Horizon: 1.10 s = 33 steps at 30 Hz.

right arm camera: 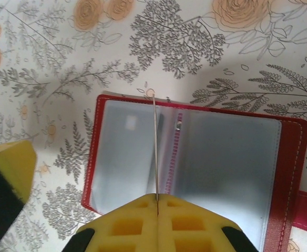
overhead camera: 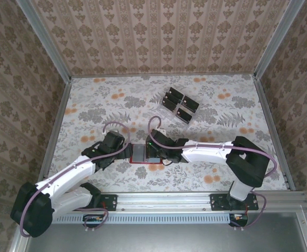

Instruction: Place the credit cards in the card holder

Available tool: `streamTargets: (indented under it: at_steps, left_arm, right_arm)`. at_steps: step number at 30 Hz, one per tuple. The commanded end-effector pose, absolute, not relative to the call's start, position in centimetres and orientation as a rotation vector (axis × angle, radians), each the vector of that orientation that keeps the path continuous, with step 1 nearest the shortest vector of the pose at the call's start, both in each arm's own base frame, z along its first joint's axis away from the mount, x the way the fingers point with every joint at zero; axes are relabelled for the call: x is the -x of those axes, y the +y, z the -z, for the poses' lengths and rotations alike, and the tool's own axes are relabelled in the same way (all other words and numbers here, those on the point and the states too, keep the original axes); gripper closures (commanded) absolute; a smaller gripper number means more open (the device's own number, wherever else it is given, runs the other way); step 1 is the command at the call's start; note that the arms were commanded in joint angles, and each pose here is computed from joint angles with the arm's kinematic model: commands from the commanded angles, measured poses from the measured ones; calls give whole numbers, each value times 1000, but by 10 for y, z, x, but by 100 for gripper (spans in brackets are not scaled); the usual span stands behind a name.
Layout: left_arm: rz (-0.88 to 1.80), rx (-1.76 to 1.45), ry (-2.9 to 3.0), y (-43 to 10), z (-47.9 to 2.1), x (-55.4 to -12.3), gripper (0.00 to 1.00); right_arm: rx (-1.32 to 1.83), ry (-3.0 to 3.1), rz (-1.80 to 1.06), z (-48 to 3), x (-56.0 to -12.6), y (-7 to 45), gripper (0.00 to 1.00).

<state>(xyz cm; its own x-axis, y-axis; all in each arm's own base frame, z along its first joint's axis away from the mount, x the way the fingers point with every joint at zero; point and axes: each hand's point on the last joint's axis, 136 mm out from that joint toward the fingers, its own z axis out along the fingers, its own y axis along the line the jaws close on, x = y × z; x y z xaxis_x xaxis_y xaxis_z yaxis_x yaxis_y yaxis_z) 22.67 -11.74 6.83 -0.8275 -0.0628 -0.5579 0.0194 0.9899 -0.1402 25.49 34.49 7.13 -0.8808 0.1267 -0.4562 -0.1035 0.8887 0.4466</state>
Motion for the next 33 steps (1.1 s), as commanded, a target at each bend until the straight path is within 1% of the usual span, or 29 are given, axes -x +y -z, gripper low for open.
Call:
streamTargets:
  at_steps: [1,7,15,24,33]
  left_arm:
    - [164,21,2556,-112,-62,-222,0]
    - [179,12,2561,-114,-61,-221,0]
    - [220,-10,2555,-123,-62,-223,0]
    - [256,-87,2551,-146,-61,-228,0]
    - [199,-149,2553,-159,-57,-235,0]
  right_arm:
    - [-21,2623,-542,-49,-248,330,100]
    - [22,2653,-453,-41,-249,311,100]
    - [52,2675,-421,-40,-259,288,100]
    - [97,2675,-554,-47,-257,306,100]
    - [82,2669,-576,-46,-256,306,100]
